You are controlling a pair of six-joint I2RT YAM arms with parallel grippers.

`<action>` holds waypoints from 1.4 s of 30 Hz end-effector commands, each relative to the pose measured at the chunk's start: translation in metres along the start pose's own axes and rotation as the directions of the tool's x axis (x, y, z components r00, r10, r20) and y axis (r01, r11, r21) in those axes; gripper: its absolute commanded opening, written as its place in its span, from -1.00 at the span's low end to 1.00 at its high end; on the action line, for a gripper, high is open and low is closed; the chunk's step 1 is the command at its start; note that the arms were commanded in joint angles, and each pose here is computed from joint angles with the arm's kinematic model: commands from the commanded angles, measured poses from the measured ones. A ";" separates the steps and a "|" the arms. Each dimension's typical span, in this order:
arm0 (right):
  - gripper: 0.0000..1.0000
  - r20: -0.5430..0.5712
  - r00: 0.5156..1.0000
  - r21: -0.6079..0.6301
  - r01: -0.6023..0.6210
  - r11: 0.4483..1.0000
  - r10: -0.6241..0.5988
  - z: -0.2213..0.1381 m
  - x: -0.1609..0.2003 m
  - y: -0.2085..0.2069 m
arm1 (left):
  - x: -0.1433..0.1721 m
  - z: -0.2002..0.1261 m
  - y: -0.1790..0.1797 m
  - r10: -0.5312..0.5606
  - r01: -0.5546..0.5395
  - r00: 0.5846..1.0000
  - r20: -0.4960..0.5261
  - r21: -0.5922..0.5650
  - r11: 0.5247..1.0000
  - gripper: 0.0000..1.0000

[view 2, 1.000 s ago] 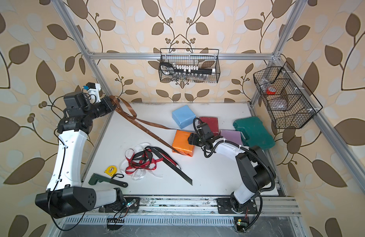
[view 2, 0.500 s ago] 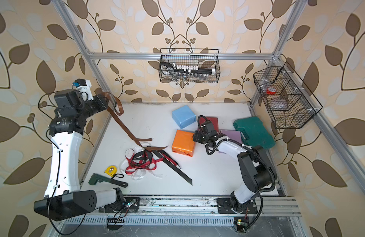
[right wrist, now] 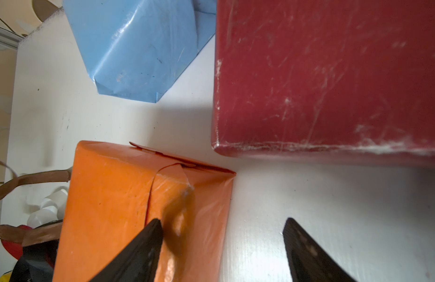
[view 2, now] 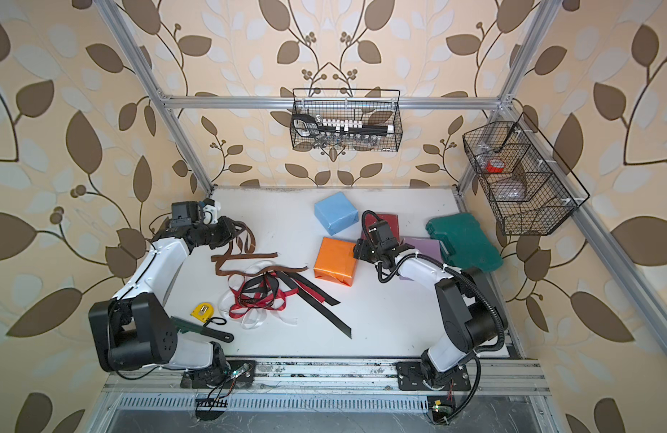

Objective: Untie the ribbon bows on the gift boxes
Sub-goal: Place the ribbon at the center of the board, then reset both arms

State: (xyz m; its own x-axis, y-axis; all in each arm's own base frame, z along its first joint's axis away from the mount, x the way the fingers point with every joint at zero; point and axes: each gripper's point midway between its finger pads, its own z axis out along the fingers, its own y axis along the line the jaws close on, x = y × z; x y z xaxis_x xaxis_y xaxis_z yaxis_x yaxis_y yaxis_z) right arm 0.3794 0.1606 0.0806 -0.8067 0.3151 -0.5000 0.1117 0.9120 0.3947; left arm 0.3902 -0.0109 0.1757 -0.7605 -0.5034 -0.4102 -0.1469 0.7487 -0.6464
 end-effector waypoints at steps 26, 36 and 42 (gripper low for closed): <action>0.70 0.350 0.868 0.509 0.140 0.849 -0.353 -0.106 -0.068 -0.089 | 0.042 0.011 0.033 0.227 -0.266 0.960 -0.161 -0.290 0.919 0.98; 0.76 0.516 0.784 0.484 0.064 0.873 -0.344 -0.111 -0.075 -0.155 | 0.029 0.011 0.058 0.443 -0.371 0.889 0.115 -0.385 0.845 0.98; 0.81 0.629 0.685 0.465 0.048 0.884 -0.368 -0.114 -0.072 -0.160 | 0.024 0.017 0.060 0.458 -0.356 0.858 0.232 -0.373 0.857 0.98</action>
State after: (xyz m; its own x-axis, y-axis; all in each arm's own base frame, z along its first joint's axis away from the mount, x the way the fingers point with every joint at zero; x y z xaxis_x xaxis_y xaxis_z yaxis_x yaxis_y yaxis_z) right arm 0.3482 -0.0411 0.1193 -0.3749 0.0590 -0.9252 0.3534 0.9317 -0.0838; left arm 0.3524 0.0065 0.0878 -0.7123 -0.1969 -0.6737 -0.0934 0.9779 -0.1870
